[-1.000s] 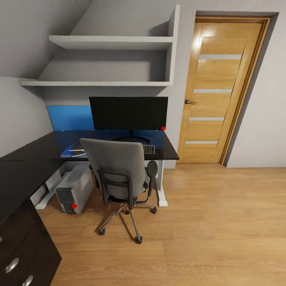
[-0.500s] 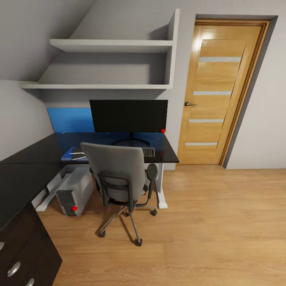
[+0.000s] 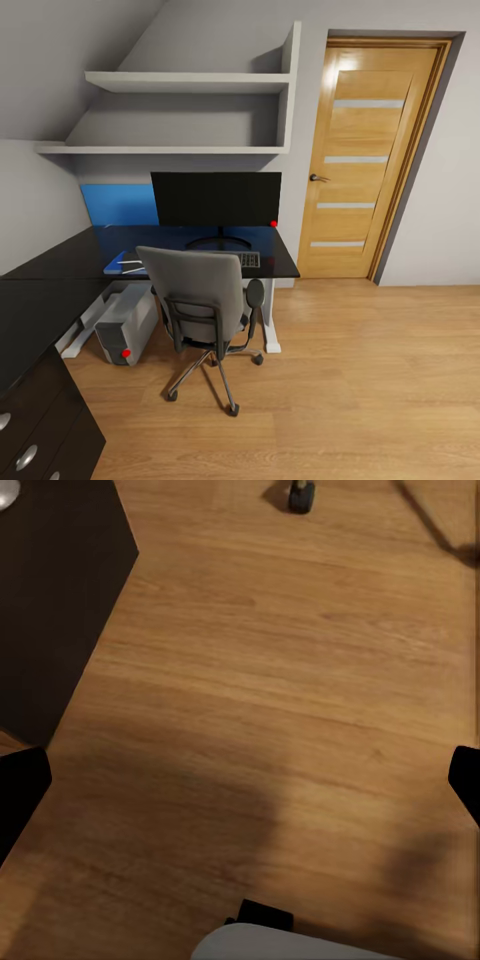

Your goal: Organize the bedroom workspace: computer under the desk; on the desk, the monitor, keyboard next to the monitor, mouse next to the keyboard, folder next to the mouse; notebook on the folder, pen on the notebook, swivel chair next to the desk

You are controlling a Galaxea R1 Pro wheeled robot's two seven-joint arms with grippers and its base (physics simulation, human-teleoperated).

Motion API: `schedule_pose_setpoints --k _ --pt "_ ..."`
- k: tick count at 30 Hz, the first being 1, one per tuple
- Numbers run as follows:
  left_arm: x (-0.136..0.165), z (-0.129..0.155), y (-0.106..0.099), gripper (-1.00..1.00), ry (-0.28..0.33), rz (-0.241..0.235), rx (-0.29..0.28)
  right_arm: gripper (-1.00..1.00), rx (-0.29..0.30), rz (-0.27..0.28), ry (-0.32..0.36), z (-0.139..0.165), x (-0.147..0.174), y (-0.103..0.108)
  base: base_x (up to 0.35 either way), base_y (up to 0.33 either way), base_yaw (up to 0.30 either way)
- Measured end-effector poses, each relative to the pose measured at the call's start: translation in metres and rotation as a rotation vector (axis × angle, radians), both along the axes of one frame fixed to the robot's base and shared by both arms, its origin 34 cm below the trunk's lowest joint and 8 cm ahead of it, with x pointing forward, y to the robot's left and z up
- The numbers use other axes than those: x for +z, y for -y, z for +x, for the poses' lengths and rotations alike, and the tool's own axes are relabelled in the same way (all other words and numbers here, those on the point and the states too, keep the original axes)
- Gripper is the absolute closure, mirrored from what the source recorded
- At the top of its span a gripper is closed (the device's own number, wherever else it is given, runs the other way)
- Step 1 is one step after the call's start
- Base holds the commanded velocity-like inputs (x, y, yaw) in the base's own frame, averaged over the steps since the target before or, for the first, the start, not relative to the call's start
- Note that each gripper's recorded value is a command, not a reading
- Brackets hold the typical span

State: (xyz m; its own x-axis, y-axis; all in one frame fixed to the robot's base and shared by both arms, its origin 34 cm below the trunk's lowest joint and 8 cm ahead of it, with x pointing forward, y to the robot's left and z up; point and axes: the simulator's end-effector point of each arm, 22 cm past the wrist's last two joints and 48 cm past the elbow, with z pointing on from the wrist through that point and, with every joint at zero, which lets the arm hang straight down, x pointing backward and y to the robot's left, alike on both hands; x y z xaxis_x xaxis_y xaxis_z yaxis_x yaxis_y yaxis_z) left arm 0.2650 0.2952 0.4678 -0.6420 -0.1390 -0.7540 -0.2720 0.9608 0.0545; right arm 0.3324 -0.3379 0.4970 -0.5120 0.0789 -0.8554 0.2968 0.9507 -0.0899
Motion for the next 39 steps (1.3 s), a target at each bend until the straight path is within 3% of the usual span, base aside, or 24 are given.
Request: schedule_pose_setpoints --k 14,23,39 --pt "0.026 0.001 -0.001 -1.00 0.001 0.003 0.008 -1.00 0.005 0.034 -0.018 0.001 0.020 -0.019 0.000 0.000 0.000" --pt "0.016 -0.009 0.003 -1.00 -0.061 -0.012 0.009 -1.00 0.005 0.036 -0.018 0.001 0.020 -0.020 0.000 0.000 0.000" --pt "0.014 -0.010 0.003 -1.00 -0.069 -0.013 0.013 -1.00 0.005 0.036 -0.018 0.001 0.019 -0.020 0.000 0.000 0.000"
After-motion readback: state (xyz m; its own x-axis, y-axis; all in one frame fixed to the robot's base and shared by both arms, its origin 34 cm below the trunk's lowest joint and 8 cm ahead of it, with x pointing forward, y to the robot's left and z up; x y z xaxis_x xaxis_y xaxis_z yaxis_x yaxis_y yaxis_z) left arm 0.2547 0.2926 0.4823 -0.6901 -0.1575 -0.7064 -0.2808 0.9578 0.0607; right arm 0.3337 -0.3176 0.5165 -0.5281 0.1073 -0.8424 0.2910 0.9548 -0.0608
